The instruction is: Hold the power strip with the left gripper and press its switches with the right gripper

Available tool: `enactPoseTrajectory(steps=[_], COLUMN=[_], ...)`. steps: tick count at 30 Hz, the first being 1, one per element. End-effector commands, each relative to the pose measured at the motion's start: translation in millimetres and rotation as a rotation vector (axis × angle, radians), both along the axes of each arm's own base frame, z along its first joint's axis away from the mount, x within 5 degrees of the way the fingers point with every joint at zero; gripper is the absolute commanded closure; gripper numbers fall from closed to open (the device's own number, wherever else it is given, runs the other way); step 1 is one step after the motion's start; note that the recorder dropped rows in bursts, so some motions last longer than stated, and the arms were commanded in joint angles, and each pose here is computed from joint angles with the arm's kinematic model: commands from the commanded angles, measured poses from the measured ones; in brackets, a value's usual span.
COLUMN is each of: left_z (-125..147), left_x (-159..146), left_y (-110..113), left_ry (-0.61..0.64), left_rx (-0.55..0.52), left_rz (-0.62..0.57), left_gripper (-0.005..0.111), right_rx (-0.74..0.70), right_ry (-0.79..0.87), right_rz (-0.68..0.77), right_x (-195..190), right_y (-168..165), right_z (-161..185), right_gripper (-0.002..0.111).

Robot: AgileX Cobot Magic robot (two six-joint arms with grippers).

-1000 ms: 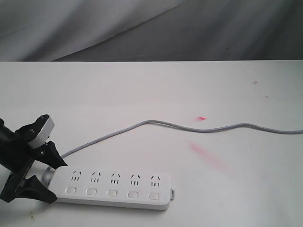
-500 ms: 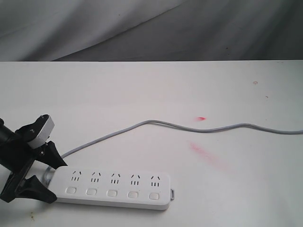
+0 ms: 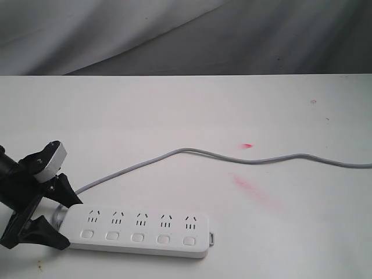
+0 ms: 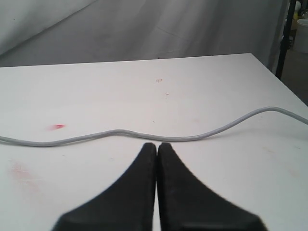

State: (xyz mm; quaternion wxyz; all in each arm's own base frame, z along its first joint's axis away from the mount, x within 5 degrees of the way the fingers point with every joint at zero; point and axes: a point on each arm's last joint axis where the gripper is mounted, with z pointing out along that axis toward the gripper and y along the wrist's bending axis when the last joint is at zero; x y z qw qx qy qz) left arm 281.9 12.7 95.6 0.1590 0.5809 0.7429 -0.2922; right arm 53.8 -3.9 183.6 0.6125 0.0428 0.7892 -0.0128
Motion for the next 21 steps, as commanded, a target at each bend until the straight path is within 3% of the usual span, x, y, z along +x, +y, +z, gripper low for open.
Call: enactPoseTrajectory(steps=[1, 21], left_z=[-11.9, -11.9], left_x=[-5.1, -5.1], left_y=[4.6, 4.6], left_ry=[0.013, 0.013], left_rx=[0.086, 0.086], left_rz=[-0.034, -0.034], left_gripper=[0.043, 0.043], right_rx=[-0.018, -0.018], right_ry=[-0.005, -0.005], right_rz=[-0.001, -0.001], right_x=[-0.2, -0.2], right_y=[-0.4, -0.4], right_z=[-0.5, -0.5], right_gripper=[0.108, 0.108])
